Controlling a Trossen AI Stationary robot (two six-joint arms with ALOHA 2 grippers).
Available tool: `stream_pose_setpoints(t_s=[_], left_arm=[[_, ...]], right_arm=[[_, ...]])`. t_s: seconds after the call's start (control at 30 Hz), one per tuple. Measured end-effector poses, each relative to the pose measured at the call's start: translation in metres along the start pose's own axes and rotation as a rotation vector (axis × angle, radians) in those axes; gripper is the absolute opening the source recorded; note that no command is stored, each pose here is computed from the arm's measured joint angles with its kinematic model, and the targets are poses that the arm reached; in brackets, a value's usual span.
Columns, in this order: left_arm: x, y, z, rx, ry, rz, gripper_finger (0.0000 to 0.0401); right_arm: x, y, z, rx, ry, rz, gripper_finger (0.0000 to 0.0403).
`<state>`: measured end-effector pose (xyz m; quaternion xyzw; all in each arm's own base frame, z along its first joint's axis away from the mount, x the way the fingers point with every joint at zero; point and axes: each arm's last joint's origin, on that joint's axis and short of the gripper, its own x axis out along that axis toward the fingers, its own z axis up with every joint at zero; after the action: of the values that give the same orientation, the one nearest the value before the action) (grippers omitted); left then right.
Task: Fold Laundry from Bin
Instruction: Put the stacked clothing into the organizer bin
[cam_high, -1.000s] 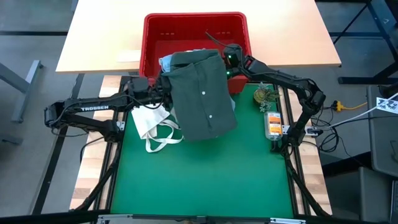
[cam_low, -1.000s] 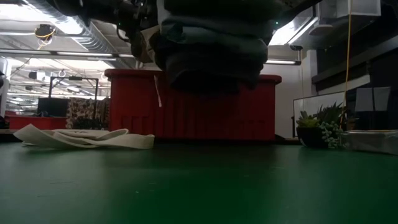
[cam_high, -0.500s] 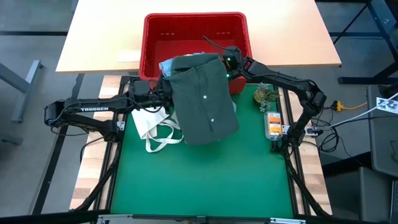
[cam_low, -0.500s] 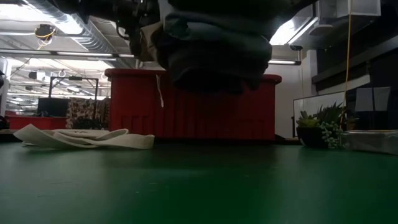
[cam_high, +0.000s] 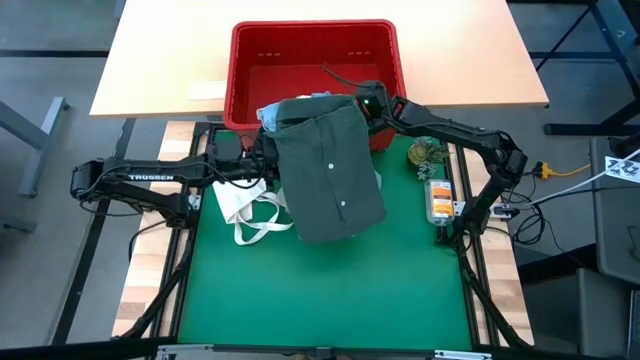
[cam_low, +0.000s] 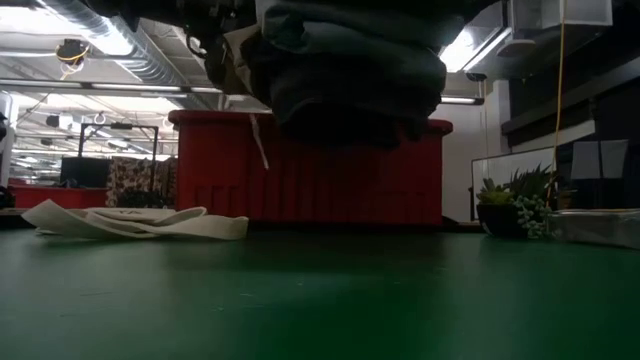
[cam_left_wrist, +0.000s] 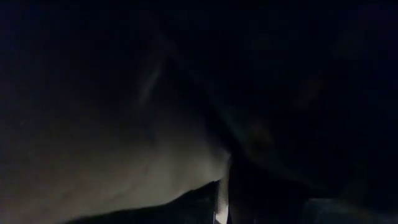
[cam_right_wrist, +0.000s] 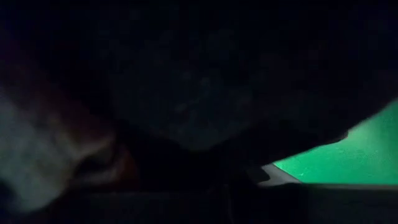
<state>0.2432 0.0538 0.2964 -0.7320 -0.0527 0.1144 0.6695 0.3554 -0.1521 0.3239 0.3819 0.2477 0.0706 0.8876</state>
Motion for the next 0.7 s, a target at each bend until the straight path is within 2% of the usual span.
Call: stream_pose_setpoints(t_s=[0.23, 0.7], left_arm=[[-0.001, 0.002, -0.017, 0.006, 0.029, 0.007, 0.0011], [-0.009, 0.016, -0.059, -0.030, 0.070, 0.112, 0.0011]], right_arm=[[0.008, 0.011, -0.011, 0.000, 0.060, 0.000, 0.0012], [0.037, 0.039, -0.042, -0.060, 0.170, -0.062, 0.0012]])
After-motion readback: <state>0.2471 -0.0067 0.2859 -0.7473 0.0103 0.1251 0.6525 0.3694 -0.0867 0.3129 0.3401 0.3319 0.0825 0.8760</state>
